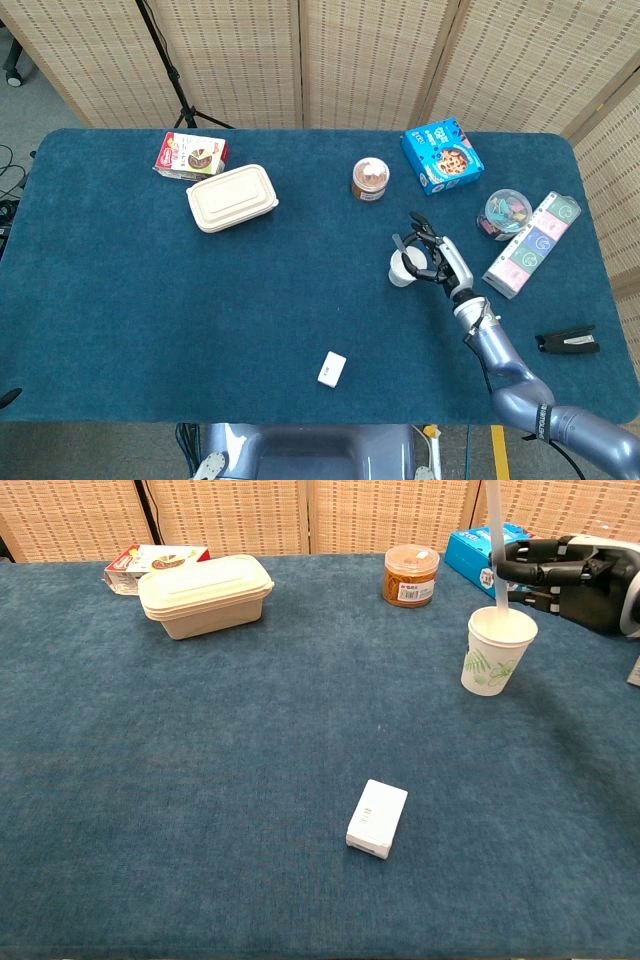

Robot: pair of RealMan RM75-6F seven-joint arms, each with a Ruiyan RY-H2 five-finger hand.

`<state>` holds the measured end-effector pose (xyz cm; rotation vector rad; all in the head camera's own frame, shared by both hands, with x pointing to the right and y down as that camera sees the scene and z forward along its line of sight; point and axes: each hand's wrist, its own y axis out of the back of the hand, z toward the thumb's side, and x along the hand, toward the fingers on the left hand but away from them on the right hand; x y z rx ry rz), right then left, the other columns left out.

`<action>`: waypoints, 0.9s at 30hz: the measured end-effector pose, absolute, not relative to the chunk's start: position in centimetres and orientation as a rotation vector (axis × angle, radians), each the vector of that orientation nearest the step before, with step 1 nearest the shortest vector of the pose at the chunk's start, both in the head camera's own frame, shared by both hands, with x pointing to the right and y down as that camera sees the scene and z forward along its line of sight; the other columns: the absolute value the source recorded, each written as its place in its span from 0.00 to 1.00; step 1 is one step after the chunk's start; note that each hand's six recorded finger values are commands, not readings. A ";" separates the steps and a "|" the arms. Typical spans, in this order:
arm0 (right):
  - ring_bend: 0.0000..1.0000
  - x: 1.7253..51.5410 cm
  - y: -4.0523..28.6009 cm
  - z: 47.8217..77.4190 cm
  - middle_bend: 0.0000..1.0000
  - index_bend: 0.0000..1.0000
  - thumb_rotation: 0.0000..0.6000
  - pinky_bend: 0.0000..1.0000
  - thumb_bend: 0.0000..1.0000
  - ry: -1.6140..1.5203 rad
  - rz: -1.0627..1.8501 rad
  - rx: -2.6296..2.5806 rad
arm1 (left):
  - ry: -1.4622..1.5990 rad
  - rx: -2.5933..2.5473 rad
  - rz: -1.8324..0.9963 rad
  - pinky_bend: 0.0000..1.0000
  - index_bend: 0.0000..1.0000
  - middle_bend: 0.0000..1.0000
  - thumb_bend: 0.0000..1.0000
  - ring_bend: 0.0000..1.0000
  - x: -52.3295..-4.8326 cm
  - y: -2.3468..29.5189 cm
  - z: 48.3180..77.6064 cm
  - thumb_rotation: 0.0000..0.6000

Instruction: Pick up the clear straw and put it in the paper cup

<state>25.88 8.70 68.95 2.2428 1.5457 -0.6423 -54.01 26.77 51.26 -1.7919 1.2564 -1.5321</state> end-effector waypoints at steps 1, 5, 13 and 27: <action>0.00 25.9 8.8 69.2 0.00 0.58 1.00 0.00 0.55 1.542 -0.647 2.241 | 1.256 -1.792 -1.533 0.00 0.00 0.00 0.00 0.00 -54.0 26.8 51.3 1.00; 0.00 25.7 9.1 69.6 0.00 0.57 1.00 0.00 0.55 1.536 -0.645 2.237 | 1.258 -1.791 -1.535 0.00 0.00 0.00 0.00 0.00 -54.1 26.7 51.3 1.00; 0.00 25.4 9.3 69.5 0.00 0.40 1.00 0.00 0.55 1.526 -0.630 2.281 | 1.258 -1.792 -1.534 0.00 0.00 0.00 0.00 0.00 -54.1 26.8 51.2 1.00; 0.00 25.9 8.8 68.9 0.00 0.32 1.00 0.00 0.54 1.554 -0.594 2.317 | 1.260 -1.794 -1.530 0.00 0.00 0.00 0.00 0.00 -54.1 26.8 51.2 1.00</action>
